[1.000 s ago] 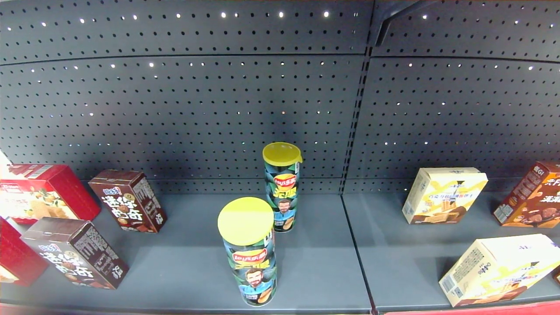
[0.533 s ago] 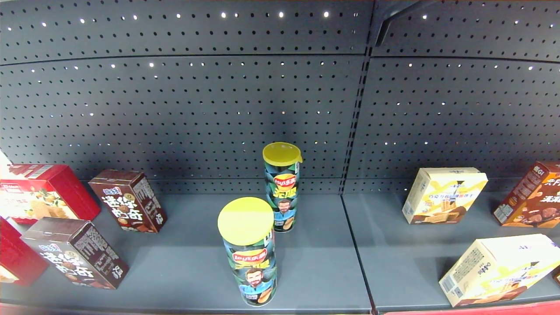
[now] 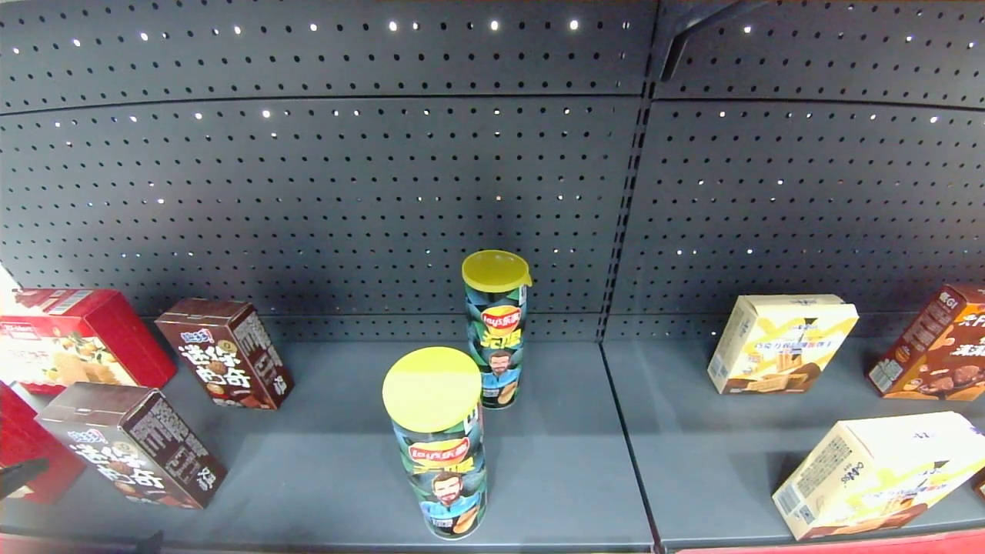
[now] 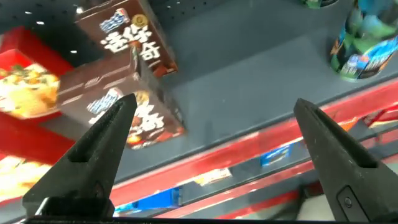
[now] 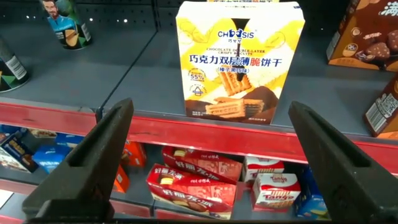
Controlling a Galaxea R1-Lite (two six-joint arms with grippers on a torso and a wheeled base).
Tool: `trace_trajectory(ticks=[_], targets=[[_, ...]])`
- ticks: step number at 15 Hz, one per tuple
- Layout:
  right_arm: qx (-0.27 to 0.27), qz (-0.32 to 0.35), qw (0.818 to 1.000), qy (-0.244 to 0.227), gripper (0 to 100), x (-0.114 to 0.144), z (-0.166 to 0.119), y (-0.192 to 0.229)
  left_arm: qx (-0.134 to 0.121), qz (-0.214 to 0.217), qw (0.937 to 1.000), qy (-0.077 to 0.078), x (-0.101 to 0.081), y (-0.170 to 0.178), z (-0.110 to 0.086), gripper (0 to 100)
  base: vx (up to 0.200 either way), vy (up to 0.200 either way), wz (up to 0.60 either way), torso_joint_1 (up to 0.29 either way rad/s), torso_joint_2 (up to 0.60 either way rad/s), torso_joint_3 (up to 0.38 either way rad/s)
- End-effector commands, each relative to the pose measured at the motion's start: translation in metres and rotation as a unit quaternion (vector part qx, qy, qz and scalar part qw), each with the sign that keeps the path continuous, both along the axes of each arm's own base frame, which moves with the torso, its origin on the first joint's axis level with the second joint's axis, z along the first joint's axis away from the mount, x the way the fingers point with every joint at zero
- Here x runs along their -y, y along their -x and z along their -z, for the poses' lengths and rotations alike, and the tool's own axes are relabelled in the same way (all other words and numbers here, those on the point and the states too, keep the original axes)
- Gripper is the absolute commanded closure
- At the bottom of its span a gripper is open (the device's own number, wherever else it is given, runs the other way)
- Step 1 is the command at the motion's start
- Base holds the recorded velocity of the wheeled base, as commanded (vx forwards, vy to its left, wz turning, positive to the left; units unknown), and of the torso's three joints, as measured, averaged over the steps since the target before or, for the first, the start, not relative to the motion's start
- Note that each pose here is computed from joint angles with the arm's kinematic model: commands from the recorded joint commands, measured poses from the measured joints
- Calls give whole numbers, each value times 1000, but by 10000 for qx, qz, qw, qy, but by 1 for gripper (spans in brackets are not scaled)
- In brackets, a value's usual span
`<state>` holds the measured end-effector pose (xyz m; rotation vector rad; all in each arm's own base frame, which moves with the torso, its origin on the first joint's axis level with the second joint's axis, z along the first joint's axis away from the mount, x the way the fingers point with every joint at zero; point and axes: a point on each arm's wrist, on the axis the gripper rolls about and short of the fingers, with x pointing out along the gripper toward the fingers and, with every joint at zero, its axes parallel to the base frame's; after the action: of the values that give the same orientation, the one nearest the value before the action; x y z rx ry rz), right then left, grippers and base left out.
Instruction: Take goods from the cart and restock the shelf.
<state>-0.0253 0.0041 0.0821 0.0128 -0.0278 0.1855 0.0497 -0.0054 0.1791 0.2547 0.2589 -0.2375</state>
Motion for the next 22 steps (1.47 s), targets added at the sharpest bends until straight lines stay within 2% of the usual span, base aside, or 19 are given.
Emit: trace_trajectory(ticks=[1, 2, 3, 4, 5, 6, 8, 9, 11, 13, 15, 20, 22], targets=[[-16, -1, 10000, 1, 0, 0, 0, 0, -499, 333, 9959, 677, 15, -41, -9, 0, 0, 0, 0, 0, 0, 0], [-16, -1, 10000, 1, 0, 0, 0, 0, -371, 512, 9938, 915, 25, -55, -19, 0, 0, 0, 0, 0, 0, 0], [-16, -1, 10000, 1, 0, 0, 0, 0, -257, 585, 9928, 1016, 36, -68, -24, 0, 0, 0, 0, 0, 0, 0], [-9, -1, 10000, 1, 0, 0, 0, 0, -191, 545, 9934, 995, 45, -75, -25, 0, 0, 0, 0, 0, 0, 0], [-16, -1, 10000, 1, 0, 0, 0, 0, -215, 522, 9938, 956, 47, -75, -23, 0, 0, 0, 0, 0, 0, 0], [-16, -1, 10000, 1, 0, 0, 0, 0, -355, 562, 9937, 900, 47, -73, -17, 0, 0, 0, 0, 0, 0, 0], [-24, -9, 10000, 1, 0, 0, 0, 0, -909, 672, 9913, 680, 48, -64, 7, 0, 0, 0, 0, 0, 0, 0], [-16, -1, 10000, 1, 0, 0, 0, 0, -1228, 725, 9885, 510, 48, -58, 22, 0, 0, 0, 0, 0, 0, 0], [-16, -9, 10000, 1, 0, 0, 0, 0, -1471, 744, 9856, 368, 48, -55, 35, 0, 0, 0, 0, 0, 0, 0], [-16, -1, 10000, 1, 0, 0, 0, 0, -1614, 647, 9847, 116, 56, -60, 41, 0, 0, 0, 0, 0, 0, 0], [-10, -2, 10000, -7, 0, 0, 0, 0, -1804, 585, 9818, -72, 61, -65, 48, 0, 0, 0, 0, 0, 0, 0], [-13, 6, 10000, -22, 0, 0, 0, 0, -1986, 469, 9789, -112, 72, -87, 48, 0, 0, 0, 0, 0, 0, 0], [-8, 20, 10000, -37, 0, 0, 0, 0, -1801, 415, 9828, 58, 82, -106, 39, 0, 0, 0, 0, 0, 0, 0]])
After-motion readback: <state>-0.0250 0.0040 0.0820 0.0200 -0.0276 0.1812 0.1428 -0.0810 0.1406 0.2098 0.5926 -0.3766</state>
